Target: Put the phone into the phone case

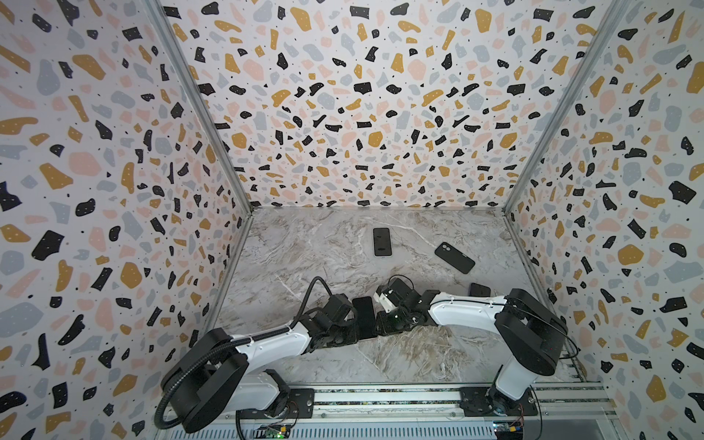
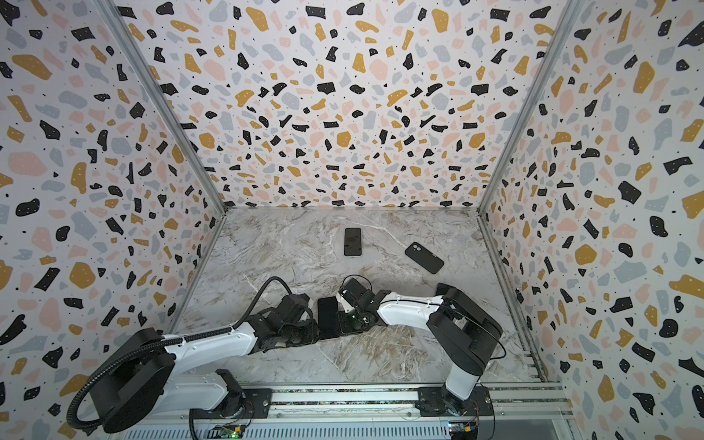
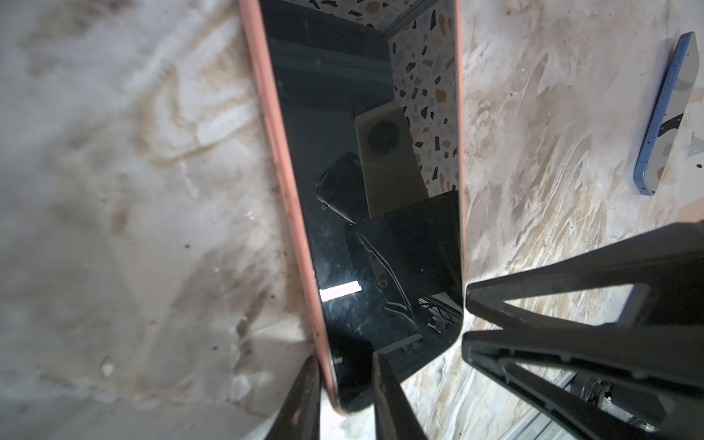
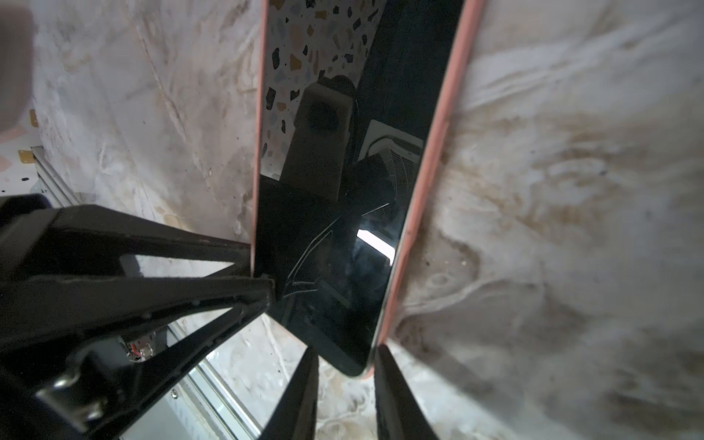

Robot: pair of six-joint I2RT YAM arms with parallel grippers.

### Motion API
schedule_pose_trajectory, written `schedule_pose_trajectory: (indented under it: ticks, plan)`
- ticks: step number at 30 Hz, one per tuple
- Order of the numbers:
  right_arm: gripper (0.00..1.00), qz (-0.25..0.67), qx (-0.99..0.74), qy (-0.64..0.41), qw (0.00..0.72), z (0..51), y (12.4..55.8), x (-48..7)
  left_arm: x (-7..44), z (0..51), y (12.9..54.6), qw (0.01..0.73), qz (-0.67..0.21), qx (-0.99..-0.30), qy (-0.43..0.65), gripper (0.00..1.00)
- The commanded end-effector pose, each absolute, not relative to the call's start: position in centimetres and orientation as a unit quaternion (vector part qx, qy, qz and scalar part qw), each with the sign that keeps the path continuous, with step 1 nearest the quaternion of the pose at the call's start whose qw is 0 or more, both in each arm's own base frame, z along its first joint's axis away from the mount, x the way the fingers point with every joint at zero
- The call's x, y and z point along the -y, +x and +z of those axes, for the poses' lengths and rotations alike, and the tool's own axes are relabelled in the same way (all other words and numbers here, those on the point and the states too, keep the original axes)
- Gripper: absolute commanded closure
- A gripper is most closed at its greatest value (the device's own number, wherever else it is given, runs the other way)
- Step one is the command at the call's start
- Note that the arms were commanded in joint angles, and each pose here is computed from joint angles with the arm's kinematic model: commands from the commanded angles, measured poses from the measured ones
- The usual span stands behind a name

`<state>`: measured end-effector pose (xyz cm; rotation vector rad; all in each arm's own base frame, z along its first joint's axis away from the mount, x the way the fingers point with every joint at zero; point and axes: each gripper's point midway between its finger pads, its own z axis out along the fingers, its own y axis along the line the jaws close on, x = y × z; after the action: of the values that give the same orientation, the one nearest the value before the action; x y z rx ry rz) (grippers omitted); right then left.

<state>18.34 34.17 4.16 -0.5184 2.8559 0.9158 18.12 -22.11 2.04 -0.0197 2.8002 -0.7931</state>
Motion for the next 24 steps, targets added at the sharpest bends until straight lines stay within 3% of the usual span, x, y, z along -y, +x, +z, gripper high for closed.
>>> schedule_pose_trajectory:
  ticks: [1, 16, 24]
  plan:
    - [0.72, 0.291, -0.939, -0.169, 0.070, 5.2, 18.9, -33.5, 20.5, -0.1, 16.2, 0.079, -0.236, -0.969, -0.008, 0.78]
    - [0.68, 0.293, -0.939, -0.180, 0.031, 2.8, 17.6, -34.4, 20.4, -0.3, 16.0, 0.078, -0.235, -0.969, -0.010, 0.83]
    - [0.82, 0.300, -0.937, -0.179, 0.010, 1.8, 16.9, -34.7, 20.5, -0.4, 16.1, 0.077, -0.235, -0.969, -0.009, 0.84]
